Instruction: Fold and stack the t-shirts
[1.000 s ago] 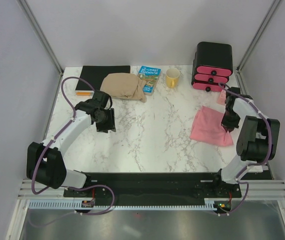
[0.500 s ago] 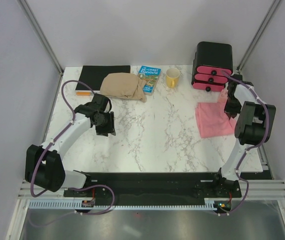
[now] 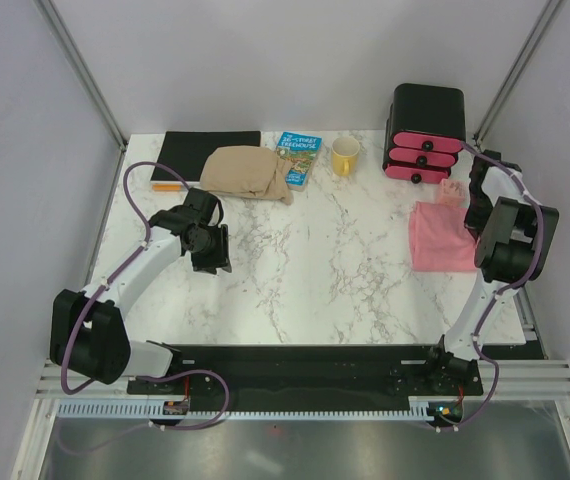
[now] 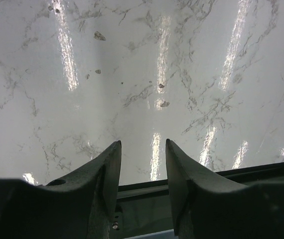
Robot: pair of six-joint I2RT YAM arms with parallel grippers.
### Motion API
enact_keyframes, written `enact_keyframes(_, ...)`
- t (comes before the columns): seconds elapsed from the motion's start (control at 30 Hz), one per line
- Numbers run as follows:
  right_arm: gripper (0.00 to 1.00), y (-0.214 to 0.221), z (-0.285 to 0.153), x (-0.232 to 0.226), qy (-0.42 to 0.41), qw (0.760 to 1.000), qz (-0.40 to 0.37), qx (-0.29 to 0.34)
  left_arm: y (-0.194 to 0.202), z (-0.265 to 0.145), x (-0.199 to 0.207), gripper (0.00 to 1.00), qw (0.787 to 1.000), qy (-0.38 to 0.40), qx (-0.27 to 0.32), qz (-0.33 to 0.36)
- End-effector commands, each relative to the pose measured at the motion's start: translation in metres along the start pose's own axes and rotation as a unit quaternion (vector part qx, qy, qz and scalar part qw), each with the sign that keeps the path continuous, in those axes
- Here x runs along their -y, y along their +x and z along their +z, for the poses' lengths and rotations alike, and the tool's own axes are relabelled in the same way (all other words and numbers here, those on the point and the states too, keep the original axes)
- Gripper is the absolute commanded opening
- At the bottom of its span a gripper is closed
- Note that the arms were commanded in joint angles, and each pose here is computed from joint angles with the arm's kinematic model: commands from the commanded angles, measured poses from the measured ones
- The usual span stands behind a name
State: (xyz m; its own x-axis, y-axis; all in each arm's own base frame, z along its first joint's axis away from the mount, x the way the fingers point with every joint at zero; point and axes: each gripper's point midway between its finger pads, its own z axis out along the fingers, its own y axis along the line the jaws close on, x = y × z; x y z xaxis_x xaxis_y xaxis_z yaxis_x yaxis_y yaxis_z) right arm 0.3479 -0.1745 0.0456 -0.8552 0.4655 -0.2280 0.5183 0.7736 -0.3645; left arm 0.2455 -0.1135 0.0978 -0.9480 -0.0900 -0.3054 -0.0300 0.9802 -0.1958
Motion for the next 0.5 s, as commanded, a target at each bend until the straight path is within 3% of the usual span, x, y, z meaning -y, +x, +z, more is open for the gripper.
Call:
enact_keyframes(0.0, 0.00, -0.018, -0.008, 0.016, 0.013, 1.000, 0.008, 0.018, -0.004, -0.003, 0.004, 0.48, 1.000, 0.014, 0.005, 0.010)
enact_keyframes(0.47, 0.00, -0.026, 0.003, 0.001, -0.004, 1.000, -0.013, 0.011, -0.002, 0.002, 0.011, 0.47, 0.999, 0.030, -0.012, 0.016)
